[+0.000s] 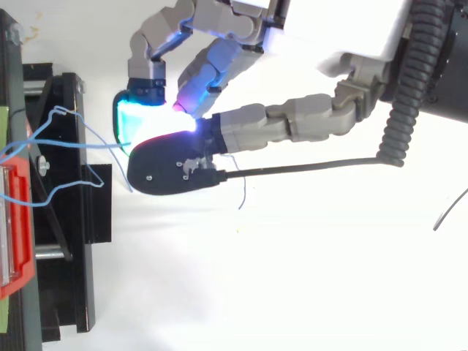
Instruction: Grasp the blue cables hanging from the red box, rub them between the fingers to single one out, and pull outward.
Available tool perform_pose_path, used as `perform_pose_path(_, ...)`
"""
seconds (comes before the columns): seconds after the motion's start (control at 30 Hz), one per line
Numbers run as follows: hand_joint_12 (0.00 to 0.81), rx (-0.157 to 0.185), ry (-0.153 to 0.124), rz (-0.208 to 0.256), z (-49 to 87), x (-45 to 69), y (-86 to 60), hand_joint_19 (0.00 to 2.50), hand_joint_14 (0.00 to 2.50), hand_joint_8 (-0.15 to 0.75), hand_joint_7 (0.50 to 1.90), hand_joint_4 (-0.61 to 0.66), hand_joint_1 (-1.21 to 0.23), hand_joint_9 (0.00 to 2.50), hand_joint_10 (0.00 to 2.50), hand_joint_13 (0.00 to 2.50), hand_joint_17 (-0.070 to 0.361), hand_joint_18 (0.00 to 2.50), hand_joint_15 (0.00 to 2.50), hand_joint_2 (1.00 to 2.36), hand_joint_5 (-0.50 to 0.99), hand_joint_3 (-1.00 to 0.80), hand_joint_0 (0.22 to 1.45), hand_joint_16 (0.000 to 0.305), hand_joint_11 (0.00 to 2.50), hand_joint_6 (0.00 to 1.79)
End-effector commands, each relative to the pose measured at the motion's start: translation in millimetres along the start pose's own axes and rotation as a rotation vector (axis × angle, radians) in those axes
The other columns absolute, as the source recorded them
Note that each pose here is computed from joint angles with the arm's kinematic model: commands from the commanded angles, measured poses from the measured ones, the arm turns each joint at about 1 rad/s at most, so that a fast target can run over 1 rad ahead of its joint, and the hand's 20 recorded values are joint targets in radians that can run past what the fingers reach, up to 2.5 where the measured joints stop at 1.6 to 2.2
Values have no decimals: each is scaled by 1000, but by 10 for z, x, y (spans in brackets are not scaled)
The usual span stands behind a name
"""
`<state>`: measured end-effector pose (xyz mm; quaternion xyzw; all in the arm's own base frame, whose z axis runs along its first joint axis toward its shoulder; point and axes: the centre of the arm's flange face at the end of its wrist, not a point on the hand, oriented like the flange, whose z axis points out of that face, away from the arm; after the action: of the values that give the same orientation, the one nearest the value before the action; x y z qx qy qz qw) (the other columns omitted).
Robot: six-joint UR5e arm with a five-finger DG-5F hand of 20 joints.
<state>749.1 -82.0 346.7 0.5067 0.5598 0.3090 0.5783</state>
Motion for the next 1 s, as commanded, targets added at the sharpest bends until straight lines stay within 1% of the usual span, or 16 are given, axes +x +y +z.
perform_pose_path(0.0, 356, 0, -1, 0, 1, -7, -2, 497, 25, 315, 1084, 85, -772, 1106, 17, 887, 115, 684, 572, 1019, -111, 12, 593, 51, 563, 909)
perform_pose_path(0.1, 358, 0, 0, 0, -1, 4, 1, 490, 25, 316, 1134, 44, -803, 1125, 20, 913, 115, 705, 587, 1019, -106, 45, 603, 51, 573, 908)
perform_pose_path(0.23, 355, 0, 0, 6, -1, 4, 1, 469, 25, 312, 1164, -9, -825, 1157, 19, 941, 117, 743, 572, 1017, -97, 93, 609, 52, 555, 907)
perform_pose_path(0.4, 362, -1, 7, 34, -5, 31, 2, 445, 24, 311, 1184, -51, -837, 1192, 17, 966, 119, 775, 570, 1013, -88, 130, 611, 53, 549, 903)
perform_pose_path(0.43, 364, 3, 9, 49, -10, 47, -16, 435, 25, 315, 1184, -50, -839, 1209, 18, 979, 119, 780, 569, 1013, -88, 131, 612, 53, 551, 903)
perform_pose_path(0.47, 366, 13, 16, 63, -20, 76, -75, 434, 25, 312, 1183, -51, -839, 1212, 17, 979, 119, 781, 575, 1013, -87, 131, 612, 53, 547, 904)
perform_pose_path(0.57, 368, 38, 29, 83, -52, 157, -221, 430, 25, 313, 1188, -41, -841, 1219, 17, 995, 119, 785, 578, 1012, -86, 137, 612, 53, 556, 904)
perform_pose_path(0.6, 367, 50, 35, 98, -70, 211, -304, 435, 23, 315, 1189, -42, -843, 1221, 16, 998, 120, 788, 582, 1011, -85, 139, 613, 53, 553, 903)
perform_pose_path(0.63, 369, 52, 37, 103, -75, 230, -332, 434, 23, 317, 1180, -44, -845, 1222, 17, 1001, 120, 792, 579, 1011, -85, 138, 613, 53, 552, 904)
perform_pose_path(0.67, 367, 50, 41, 119, -77, 257, -373, 433, 25, 317, 1181, -44, -845, 1222, 19, 1002, 120, 792, 583, 1010, -85, 138, 613, 53, 553, 904)
perform_pose_path(0.77, 368, 32, 38, 150, -65, 308, -413, 443, 23, 323, 1187, -33, -843, 1229, 17, 1008, 120, 793, 585, 1010, -85, 130, 616, 53, 562, 903)
perform_pose_path(0.83, 367, 30, 41, 153, -70, 342, -451, 444, 23, 320, 1181, -34, -842, 1228, 20, 1007, 120, 793, 584, 1010, -85, 126, 616, 53, 562, 904)
perform_pose_path(0.9, 367, 42, 49, 148, -96, 390, -557, 445, 25, 321, 1178, -33, -842, 1230, 19, 1003, 120, 792, 594, 1010, -85, 125, 616, 53, 558, 905)
perform_pose_path(0.93, 367, 45, 51, 147, -103, 408, -585, 447, 25, 321, 1178, -34, -839, 1230, 20, 1002, 120, 791, 593, 1011, -85, 129, 614, 53, 560, 905)
perform_pose_path(0.97, 365, 46, 53, 146, -115, 440, -670, 448, 24, 322, 1178, -34, -840, 1230, 18, 1003, 121, 793, 596, 1011, -85, 125, 615, 54, 569, 905)
